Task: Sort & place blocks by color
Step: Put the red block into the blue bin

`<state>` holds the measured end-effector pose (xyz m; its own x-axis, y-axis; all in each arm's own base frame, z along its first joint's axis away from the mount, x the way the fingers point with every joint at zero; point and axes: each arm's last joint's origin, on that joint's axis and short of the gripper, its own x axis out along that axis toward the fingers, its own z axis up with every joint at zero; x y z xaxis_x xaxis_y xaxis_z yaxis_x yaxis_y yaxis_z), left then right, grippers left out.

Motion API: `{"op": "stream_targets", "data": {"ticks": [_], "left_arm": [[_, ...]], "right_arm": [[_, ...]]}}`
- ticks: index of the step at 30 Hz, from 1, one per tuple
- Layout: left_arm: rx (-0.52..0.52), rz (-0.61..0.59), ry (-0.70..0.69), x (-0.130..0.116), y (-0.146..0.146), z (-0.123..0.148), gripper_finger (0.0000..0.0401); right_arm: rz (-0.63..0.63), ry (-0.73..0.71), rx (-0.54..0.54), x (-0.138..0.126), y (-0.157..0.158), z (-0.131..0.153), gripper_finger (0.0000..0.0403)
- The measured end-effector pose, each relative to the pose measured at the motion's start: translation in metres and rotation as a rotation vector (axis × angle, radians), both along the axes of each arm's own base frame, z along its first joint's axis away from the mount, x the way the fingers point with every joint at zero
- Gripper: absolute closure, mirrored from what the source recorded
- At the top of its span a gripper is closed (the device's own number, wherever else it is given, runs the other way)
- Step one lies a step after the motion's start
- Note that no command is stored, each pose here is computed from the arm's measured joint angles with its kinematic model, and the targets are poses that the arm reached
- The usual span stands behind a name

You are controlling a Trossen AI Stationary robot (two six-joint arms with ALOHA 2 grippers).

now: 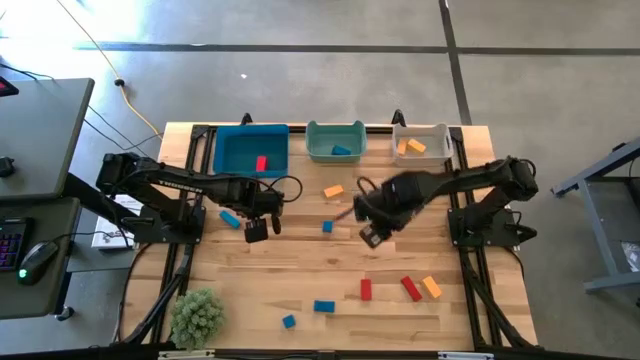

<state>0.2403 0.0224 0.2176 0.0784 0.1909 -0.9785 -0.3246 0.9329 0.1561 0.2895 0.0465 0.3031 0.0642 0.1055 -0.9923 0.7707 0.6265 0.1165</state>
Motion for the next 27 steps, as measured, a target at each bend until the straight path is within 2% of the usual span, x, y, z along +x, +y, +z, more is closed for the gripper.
{"op": "stream_targets", "data": {"ticks": [14, 18, 22, 27], "left_arm": [[0.001, -0.003, -0.021, 0.002, 0.000, 0.000, 0.0158], [0.002, -0.004, -0.040, 0.004, 0.000, 0.000, 0.0158], [0.002, -0.013, -0.045, 0.005, 0.000, 0.001, 0.0158], [0.003, -0.012, -0.048, 0.005, 0.000, 0.001, 0.0158]], "right_arm": [[-0.031, -0.016, -0.027, -0.030, 0.096, 0.000, 0.0265], [-0.085, -0.006, -0.019, -0.040, 0.113, 0.000, 0.0257], [-0.124, -0.011, -0.047, -0.044, 0.125, -0.004, 0.0231], [-0.176, -0.014, -0.044, -0.048, 0.134, -0.022, 0.0217]]}}
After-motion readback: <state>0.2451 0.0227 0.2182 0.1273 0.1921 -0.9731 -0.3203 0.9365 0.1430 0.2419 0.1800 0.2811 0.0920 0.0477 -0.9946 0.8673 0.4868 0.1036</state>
